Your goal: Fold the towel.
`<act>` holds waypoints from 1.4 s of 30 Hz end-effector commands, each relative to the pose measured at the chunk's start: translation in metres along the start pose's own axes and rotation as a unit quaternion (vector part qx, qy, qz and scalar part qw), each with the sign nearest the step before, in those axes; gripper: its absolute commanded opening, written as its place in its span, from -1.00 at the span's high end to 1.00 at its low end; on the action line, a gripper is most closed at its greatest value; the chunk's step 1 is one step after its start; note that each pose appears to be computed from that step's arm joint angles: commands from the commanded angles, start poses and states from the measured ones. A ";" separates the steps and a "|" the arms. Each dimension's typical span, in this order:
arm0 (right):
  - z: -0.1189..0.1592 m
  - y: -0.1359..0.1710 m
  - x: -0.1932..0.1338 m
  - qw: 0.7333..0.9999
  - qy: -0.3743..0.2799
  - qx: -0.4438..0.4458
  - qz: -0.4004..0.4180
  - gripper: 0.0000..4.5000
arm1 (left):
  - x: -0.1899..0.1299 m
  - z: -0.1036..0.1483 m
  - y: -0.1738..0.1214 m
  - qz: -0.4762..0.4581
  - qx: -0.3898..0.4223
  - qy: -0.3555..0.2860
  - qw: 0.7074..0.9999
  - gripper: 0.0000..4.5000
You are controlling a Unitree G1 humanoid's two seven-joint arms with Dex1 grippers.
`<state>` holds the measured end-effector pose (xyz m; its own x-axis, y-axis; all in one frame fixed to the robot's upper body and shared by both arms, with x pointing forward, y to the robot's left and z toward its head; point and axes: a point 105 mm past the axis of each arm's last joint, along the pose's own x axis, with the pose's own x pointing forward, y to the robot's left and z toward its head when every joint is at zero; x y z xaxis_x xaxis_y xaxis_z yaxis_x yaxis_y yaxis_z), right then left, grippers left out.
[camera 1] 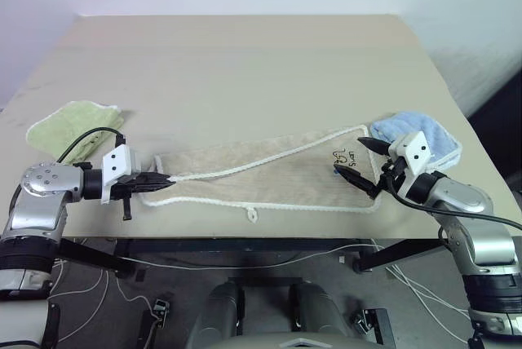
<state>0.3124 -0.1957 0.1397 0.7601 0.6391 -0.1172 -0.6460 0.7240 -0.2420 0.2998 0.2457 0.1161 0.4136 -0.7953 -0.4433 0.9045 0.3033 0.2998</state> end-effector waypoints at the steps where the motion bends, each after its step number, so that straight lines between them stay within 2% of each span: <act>1: 0.010 -0.002 0.002 1.000 -0.015 -0.018 0.002 -1.00 | -0.008 0.009 0.001 0.010 0.008 -0.007 1.000 0.97; 9: 0.010 -0.003 0.003 1.000 -0.014 -0.020 0.005 -1.00 | -0.001 0.007 -0.008 -0.003 0.003 0.005 1.000 0.97; 12: 0.010 -0.003 0.003 1.000 -0.014 -0.020 0.005 -1.00 | 0.001 0.009 -0.008 -0.001 0.002 0.005 1.000 0.69; 16: 0.010 -0.002 0.002 1.000 -0.013 -0.019 0.004 -1.00 | 0.003 0.009 -0.006 0.006 0.016 0.012 1.000 0.14; 24: 0.010 -0.001 0.001 1.000 -0.013 -0.018 0.000 -1.00 | 0.006 0.017 0.001 0.019 0.011 -0.010 1.000 0.14; 27: 0.009 -0.001 0.000 1.000 -0.012 -0.018 -0.002 -1.00 | 0.005 0.025 0.004 0.021 -0.001 -0.036 0.999 0.41; 30: 0.009 -0.001 0.000 1.000 -0.011 -0.018 -0.003 -1.00 | 0.005 0.026 0.004 0.021 -0.002 -0.037 0.999 0.83; 34: 0.010 0.000 0.002 1.000 -0.013 -0.018 -0.003 -1.00 | 0.006 0.024 0.002 0.015 -0.002 -0.029 0.999 0.83; 37: 0.011 0.000 0.003 1.000 -0.013 -0.020 -0.004 -1.00 | 0.006 0.024 0.001 0.014 -0.002 -0.028 1.000 0.99; 42: 0.029 -0.004 0.003 0.998 -0.022 -0.059 0.002 -1.00 | -0.003 0.024 0.010 0.050 0.003 -0.022 0.999 0.99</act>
<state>0.3160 -0.1944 0.1420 0.7637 0.6326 -0.1285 -0.6408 0.7190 -0.2692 0.3023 0.2282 0.1241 0.4412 -0.8049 -0.3969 0.8923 0.3465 0.2893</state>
